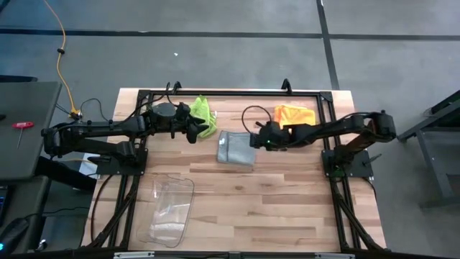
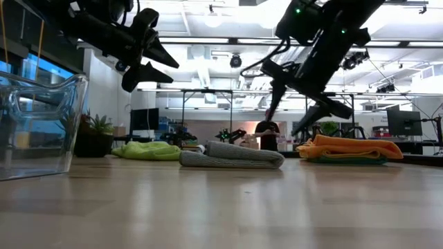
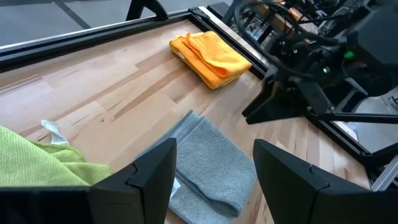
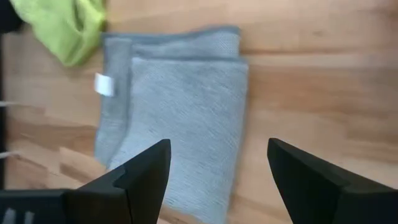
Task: Fold microfiber towels
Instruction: Stack the light blue towel on top of the orange towel
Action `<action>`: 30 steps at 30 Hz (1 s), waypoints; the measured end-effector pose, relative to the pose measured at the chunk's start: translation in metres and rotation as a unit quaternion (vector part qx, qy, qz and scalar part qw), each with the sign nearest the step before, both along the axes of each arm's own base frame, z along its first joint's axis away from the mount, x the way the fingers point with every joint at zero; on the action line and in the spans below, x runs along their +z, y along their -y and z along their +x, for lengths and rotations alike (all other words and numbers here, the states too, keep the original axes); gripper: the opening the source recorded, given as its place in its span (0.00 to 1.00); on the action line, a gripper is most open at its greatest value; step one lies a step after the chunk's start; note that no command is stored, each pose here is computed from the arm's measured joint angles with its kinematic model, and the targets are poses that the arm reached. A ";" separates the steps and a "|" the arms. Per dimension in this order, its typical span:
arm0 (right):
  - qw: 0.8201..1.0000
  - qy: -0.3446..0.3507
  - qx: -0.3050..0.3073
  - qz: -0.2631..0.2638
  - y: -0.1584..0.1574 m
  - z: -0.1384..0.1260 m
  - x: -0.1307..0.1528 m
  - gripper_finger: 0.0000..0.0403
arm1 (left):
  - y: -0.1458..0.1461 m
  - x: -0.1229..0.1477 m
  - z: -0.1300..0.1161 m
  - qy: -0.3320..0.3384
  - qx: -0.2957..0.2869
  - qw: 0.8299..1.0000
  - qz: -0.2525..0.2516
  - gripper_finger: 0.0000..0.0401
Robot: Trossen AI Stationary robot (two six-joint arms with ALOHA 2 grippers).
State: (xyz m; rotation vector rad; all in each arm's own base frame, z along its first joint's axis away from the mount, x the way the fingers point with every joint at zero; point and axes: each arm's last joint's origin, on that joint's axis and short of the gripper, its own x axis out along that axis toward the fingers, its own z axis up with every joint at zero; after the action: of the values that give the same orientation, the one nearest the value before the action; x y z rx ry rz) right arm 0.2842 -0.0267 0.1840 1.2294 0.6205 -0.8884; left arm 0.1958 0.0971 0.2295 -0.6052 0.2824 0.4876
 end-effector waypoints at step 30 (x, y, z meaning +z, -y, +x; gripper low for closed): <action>0.996 0.028 0.004 0.084 -0.003 0.008 -0.007 0.64 | 0.037 0.033 -0.055 0.231 -0.099 0.963 0.097 0.50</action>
State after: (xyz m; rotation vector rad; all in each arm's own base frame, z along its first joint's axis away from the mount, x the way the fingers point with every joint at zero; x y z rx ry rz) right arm 0.2920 -0.0238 0.1772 1.3981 0.6656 -0.8058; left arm 0.1412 0.0604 0.2625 -0.4770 -0.1482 0.1676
